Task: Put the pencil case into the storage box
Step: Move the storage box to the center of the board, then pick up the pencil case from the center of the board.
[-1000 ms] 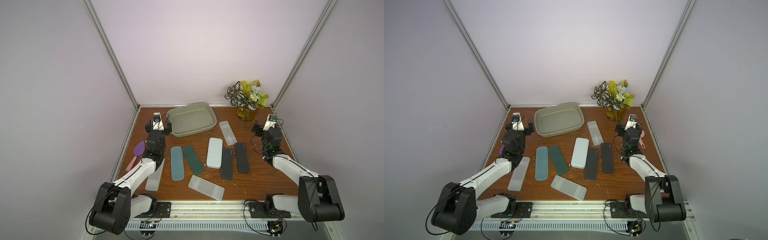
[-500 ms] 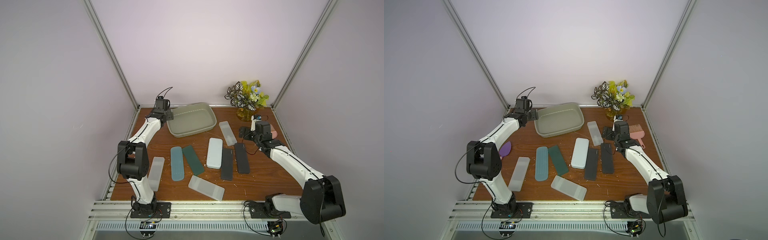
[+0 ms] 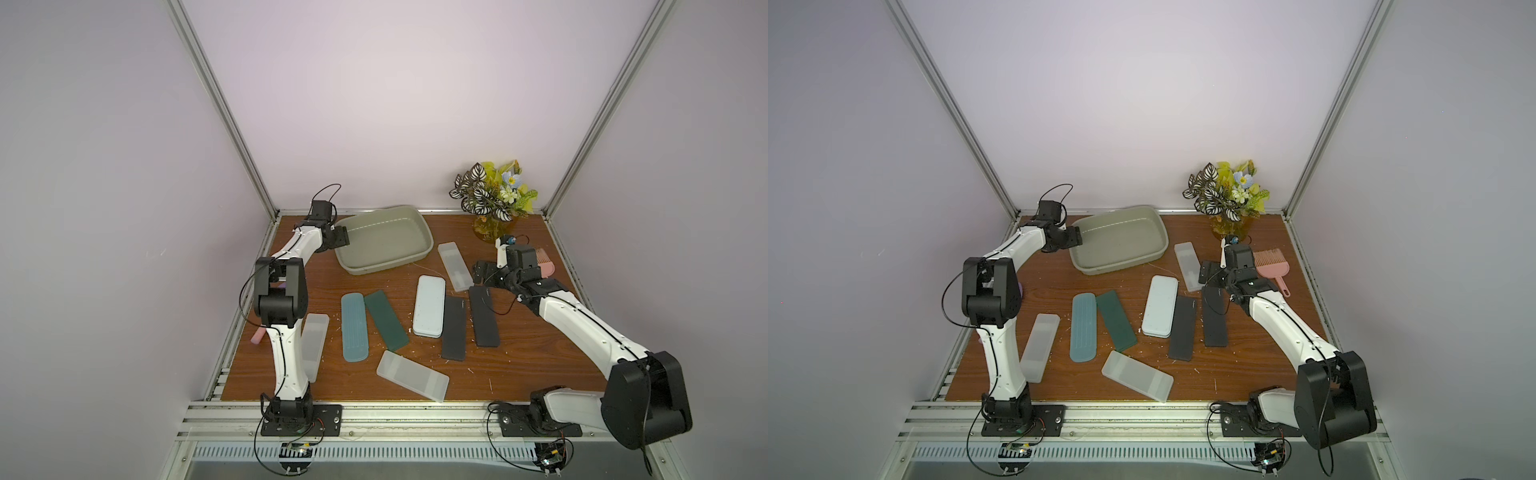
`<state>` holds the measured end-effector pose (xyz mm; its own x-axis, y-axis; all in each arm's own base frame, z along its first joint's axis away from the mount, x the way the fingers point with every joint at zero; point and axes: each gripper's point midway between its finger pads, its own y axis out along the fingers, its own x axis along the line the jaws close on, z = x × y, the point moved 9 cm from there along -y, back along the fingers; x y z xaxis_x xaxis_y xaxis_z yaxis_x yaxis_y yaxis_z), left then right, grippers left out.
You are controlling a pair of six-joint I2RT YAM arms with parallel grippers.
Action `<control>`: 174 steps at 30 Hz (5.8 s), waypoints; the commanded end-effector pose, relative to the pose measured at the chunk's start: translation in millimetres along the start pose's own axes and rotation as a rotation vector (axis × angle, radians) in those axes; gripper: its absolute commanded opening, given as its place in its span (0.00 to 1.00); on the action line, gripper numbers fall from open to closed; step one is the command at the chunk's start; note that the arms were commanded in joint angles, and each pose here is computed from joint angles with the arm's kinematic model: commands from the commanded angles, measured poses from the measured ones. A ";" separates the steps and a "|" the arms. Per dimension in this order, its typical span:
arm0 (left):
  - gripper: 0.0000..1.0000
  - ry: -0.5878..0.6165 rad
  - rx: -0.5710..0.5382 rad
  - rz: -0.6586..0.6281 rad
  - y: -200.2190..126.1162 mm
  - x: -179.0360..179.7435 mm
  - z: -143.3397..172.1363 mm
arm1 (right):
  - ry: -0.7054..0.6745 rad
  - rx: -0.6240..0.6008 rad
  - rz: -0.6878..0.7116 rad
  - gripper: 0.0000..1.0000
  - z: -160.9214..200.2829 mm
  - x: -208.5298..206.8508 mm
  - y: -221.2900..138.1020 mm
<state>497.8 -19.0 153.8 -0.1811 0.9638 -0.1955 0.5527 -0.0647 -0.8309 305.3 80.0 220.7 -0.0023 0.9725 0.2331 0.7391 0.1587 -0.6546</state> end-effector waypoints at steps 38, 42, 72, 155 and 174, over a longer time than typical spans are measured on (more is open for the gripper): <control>0.18 0.346 0.111 0.075 -15.8 -39.1 30.4 | 0.020 -0.012 -0.077 0.96 2.4 6.3 -20.7; 0.18 0.331 0.112 0.061 -23.2 -36.3 35.0 | 0.024 -0.010 -0.083 0.96 3.5 6.8 -20.2; 0.86 -0.007 0.192 -0.133 -184.4 43.4 182.3 | 0.090 -0.039 -0.111 0.98 7.0 37.5 -76.8; 0.83 -0.046 0.597 -0.237 -105.1 54.0 225.2 | 0.089 0.064 -0.248 0.99 56.4 48.1 -61.9; 0.54 0.039 0.566 -0.221 -103.5 39.4 211.5 | 0.088 0.067 -0.258 0.98 57.4 48.3 -61.9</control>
<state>258.3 -28.3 112.6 -0.2273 0.9738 0.0120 -0.0355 0.0040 -0.9994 220.4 124.1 225.6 -0.0913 0.8932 0.4403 0.6664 0.3834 -0.6395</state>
